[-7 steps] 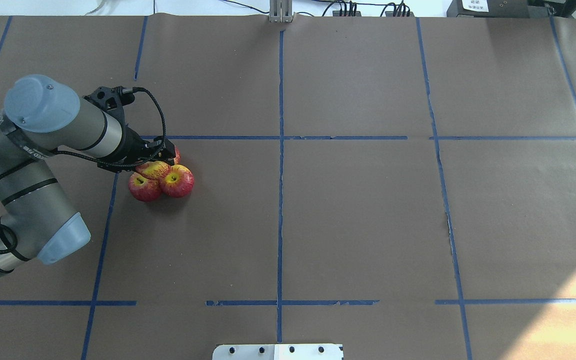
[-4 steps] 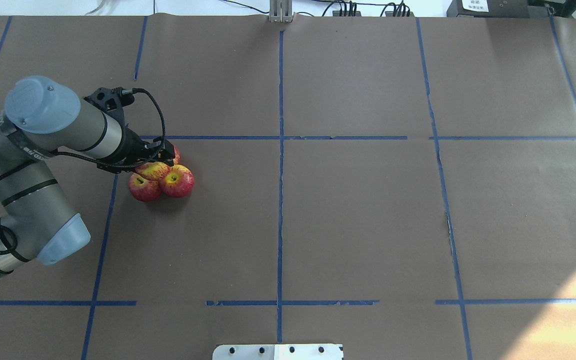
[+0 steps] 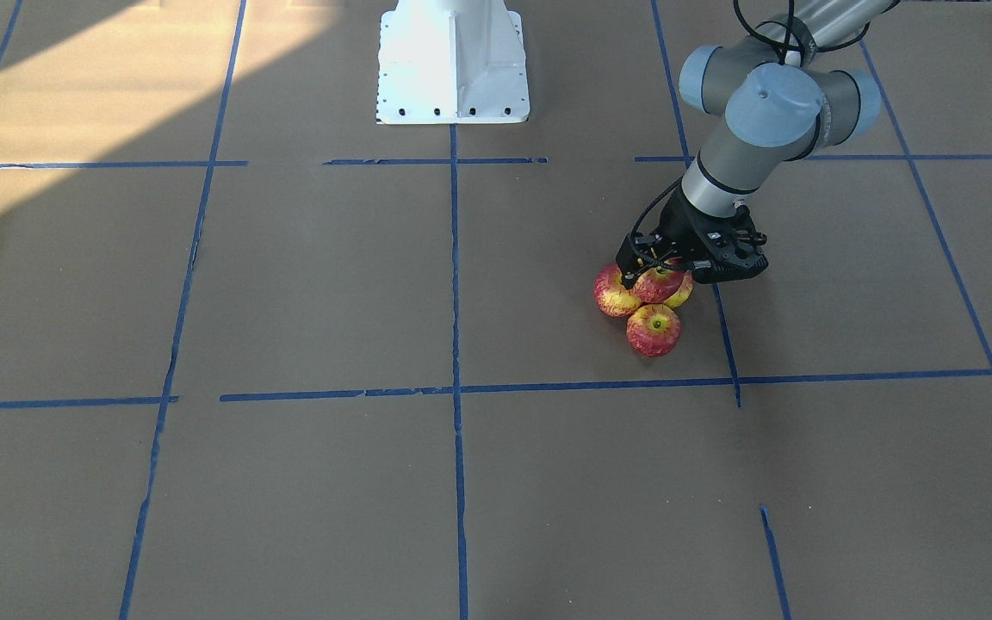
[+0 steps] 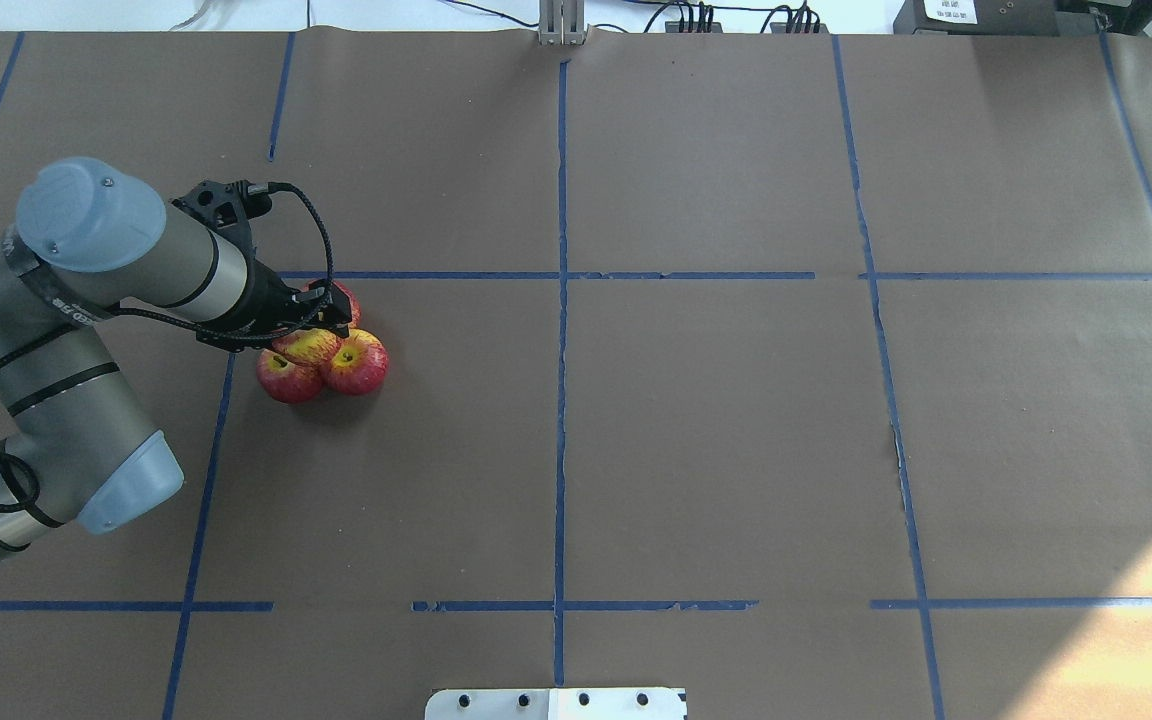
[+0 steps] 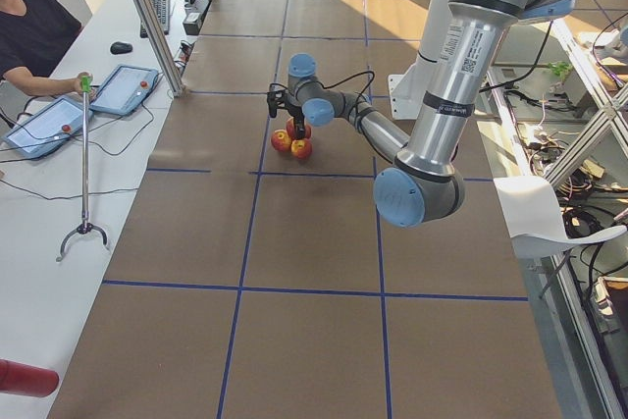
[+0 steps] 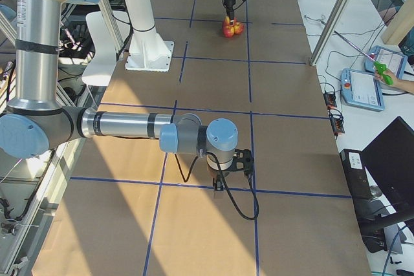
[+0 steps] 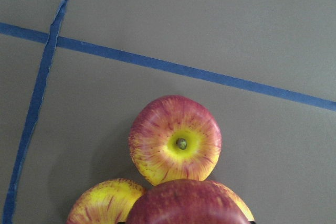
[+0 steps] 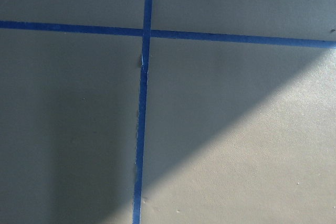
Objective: Stack apples
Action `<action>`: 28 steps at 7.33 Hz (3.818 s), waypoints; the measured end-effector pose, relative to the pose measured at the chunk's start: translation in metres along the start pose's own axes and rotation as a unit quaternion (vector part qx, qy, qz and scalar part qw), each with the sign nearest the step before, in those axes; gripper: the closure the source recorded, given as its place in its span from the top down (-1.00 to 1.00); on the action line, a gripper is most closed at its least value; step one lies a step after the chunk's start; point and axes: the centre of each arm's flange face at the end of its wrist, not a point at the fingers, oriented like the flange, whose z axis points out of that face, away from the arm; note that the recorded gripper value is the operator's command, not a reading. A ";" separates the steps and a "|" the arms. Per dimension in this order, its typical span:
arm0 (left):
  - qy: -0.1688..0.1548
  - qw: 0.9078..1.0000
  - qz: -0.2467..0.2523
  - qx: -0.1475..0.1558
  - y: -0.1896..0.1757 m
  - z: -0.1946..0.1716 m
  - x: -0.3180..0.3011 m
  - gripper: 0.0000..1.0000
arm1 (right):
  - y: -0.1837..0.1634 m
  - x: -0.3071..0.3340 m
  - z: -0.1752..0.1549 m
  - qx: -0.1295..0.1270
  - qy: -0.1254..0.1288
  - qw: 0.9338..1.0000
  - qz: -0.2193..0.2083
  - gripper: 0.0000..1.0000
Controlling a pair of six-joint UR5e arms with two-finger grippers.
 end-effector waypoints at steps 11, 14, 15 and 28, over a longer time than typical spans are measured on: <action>-0.010 0.996 0.082 0.036 -0.065 -0.097 -0.132 1.00 | 0.000 0.000 0.000 0.000 0.000 1.000 0.000 1.00; -0.053 0.983 0.169 0.037 -0.090 -0.153 -0.290 1.00 | 0.000 0.000 0.000 0.000 0.000 1.000 0.000 1.00; -0.068 0.979 0.191 0.035 -0.093 -0.167 -0.340 1.00 | 0.000 0.000 0.000 0.000 0.000 1.000 0.000 1.00; -0.098 0.981 0.160 -0.051 -0.123 -0.240 -0.542 1.00 | 0.000 0.000 0.000 0.000 0.000 1.000 0.000 1.00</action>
